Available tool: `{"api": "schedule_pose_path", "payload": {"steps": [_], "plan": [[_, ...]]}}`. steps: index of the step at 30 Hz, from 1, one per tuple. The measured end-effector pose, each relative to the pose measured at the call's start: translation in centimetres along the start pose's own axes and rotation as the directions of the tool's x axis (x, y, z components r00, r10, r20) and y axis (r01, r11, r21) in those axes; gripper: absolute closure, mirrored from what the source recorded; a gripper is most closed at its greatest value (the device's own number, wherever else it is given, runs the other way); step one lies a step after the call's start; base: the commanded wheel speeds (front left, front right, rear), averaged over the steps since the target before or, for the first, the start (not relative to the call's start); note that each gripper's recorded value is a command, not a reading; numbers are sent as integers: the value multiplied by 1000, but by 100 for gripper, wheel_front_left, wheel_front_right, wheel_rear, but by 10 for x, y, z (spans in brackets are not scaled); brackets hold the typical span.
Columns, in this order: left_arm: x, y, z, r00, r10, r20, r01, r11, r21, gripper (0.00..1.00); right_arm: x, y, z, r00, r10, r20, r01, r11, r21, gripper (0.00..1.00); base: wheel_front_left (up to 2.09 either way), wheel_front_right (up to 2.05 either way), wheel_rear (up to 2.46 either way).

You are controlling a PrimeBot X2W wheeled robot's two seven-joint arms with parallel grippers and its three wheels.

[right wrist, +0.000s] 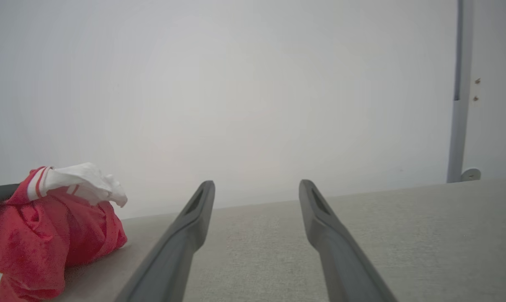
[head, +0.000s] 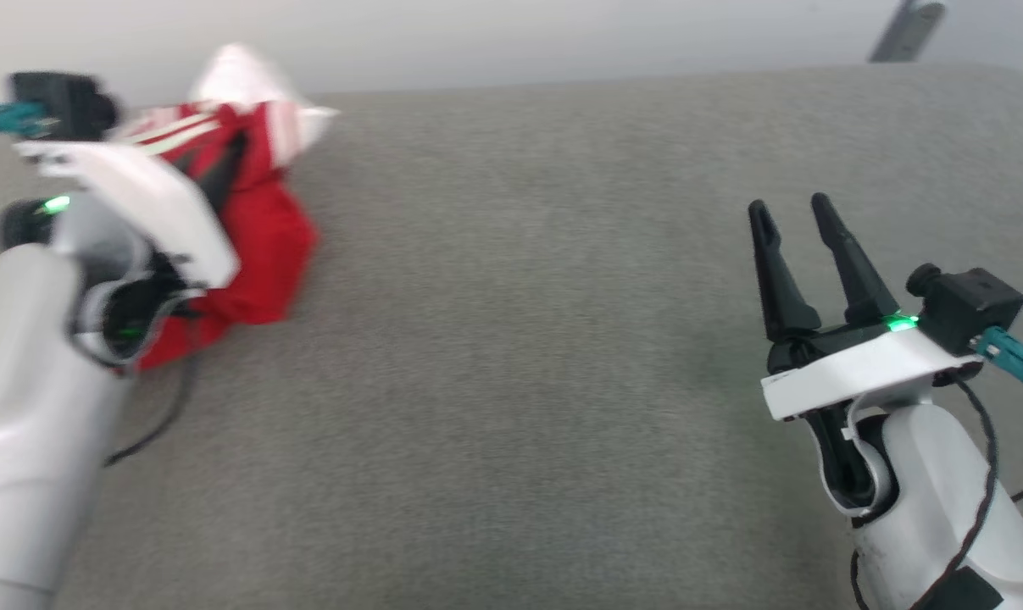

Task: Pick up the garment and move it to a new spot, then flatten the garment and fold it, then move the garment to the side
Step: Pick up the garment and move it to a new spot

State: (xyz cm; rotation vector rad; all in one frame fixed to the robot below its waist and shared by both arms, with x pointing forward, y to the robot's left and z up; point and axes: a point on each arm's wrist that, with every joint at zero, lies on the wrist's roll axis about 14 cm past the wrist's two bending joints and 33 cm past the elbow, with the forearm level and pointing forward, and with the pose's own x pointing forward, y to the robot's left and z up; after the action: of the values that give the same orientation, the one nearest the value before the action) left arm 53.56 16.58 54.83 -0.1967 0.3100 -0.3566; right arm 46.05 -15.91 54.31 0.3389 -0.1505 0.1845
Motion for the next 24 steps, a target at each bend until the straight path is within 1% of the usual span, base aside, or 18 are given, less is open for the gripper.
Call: {"api": "schedule_pose_path", "payload": {"steps": [2, 5, 8, 11, 12, 16, 18, 20, 21, 22, 24], "plan": [[18, -39, -7, 995, -99, -32, 99, 995, 15, 100, -7, -12, 7, 999, -40, 20, 40, 999, 2, 0, 0, 0, 0], [41, -92, -22, 972, -220, -87, 224, 974, 31, 100, -19, -30, 14, 994, -104, 37, 104, 994, 11, 0, 0, 0, 0], [60, -144, -36, 934, -332, -131, 338, 941, 31, 100, -31, -48, 23, 984, -166, 61, 166, 986, 14, 0, 0, 0, 0], [76, -194, -48, 887, -431, -167, 442, 896, 35, 100, -44, -68, 34, 968, -236, 91, 235, 972, 20, 0, 0, 0, 0], [76, -194, -48, 887, -431, -167, 442, 896, 35, 100, -44, -68, 34, 968, -236, 91, 235, 972, 20, 0, 0, 0, 0], [90, -257, -70, 814, -546, -200, 558, 830, 7, 100, -65, -93, 42, 937, -331, 113, 330, 943, 31, 0, 0, 0, 0], [93, -283, -87, 774, -585, -241, 604, 797, 5, 100, -77, -105, 44, 919, -377, 116, 376, 926, 35, 0, 0, 0, 0], [94, -300, -113, 735, -606, -304, 635, 772, -4, 100, -87, -113, 43, 904, -412, 113, 410, 911, 38, 0, 0, 0, 0], [94, -308, -127, 711, -614, -343, 649, 761, -18, 100, -91, -117, 43, 897, -428, 112, 426, 904, 39, 0, 0, 0, 0], [91, -319, -155, 660, -622, -421, 674, 738, -34, 100, -99, -125, 44, 882, -457, 112, 456, 889, 37, 0, 0, 0, 0], [86, -328, -181, 602, -629, -493, 697, 714, -60, 100, -106, -131, 46, 869, -481, 114, 481, 876, 34, 0, 0, 0, 0]]}}
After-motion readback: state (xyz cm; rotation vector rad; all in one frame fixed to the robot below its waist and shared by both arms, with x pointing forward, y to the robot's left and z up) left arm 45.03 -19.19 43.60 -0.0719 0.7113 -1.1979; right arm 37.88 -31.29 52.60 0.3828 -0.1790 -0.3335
